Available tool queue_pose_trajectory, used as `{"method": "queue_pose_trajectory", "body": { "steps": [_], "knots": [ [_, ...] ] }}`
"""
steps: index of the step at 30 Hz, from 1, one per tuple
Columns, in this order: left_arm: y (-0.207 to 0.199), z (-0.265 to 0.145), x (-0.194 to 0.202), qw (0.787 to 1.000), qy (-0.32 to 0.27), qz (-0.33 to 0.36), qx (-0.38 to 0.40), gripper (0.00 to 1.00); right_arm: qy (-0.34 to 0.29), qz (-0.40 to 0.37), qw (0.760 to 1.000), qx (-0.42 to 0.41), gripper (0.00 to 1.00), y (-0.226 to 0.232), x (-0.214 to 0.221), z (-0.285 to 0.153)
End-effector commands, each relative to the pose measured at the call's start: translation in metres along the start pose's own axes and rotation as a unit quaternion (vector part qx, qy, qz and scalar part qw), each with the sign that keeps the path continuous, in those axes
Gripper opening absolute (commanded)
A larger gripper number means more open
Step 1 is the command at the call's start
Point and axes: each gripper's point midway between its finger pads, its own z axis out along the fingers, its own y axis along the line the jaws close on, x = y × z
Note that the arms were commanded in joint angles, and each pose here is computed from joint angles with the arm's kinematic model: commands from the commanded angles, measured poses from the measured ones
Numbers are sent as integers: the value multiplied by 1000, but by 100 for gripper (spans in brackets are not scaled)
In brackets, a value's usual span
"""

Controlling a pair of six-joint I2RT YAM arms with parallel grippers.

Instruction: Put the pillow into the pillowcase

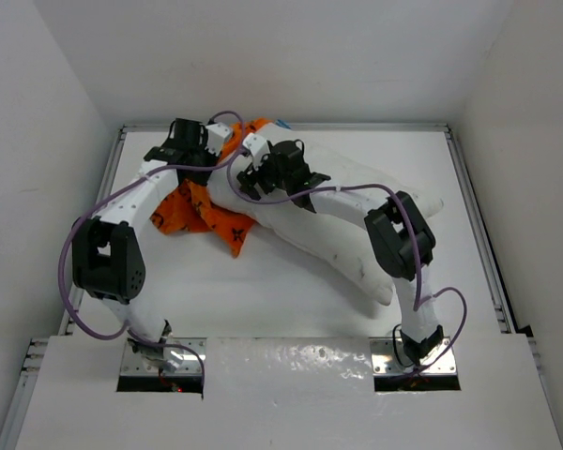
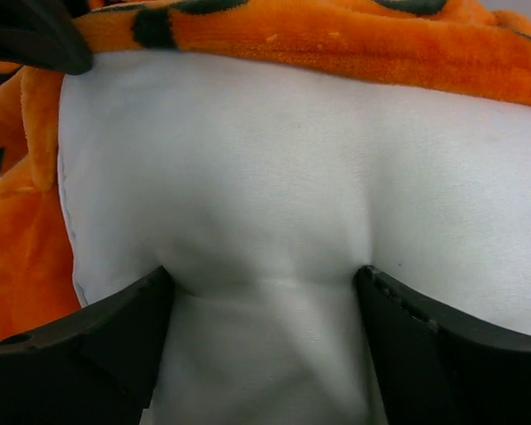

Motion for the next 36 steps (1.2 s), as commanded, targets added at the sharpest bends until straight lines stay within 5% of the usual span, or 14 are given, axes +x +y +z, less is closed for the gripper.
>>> {"method": "queue_pose_trajectory", "body": {
  "steps": [1,7,10,13,17,23,28,30,32,34,36],
  "knots": [
    [19,-11,-3,998,-16,17,-66,21,51,18,998,37,80,-8,28,10],
    [24,-13,-6,996,-21,12,-80,0,53,30,998,26,15,0,36,7],
    [15,-15,-14,998,-38,14,-48,0,55,37,998,7,0,7,35,8],
    [-10,-22,-30,995,-83,40,25,0,43,52,998,5,0,6,23,10],
    [-80,-75,-85,947,-212,99,221,0,-77,115,990,33,0,-11,-61,1],
    [-132,-113,-118,920,-226,132,291,0,-246,232,936,99,0,-78,-184,-42],
    [-173,-155,-140,854,-272,73,438,0,-264,290,909,143,0,-99,-182,-40],
    [-174,-155,-146,843,-278,41,459,0,-262,314,902,142,0,-96,-169,-35],
    [-159,-139,-144,851,-277,4,446,0,-256,320,906,102,0,-75,-143,-30],
    [-130,-109,-128,887,-253,-32,384,1,-260,314,911,65,0,-56,-136,-38],
    [-109,-87,-110,919,-233,1,319,13,-239,283,929,5,26,-24,-114,-46]
  ]
}}
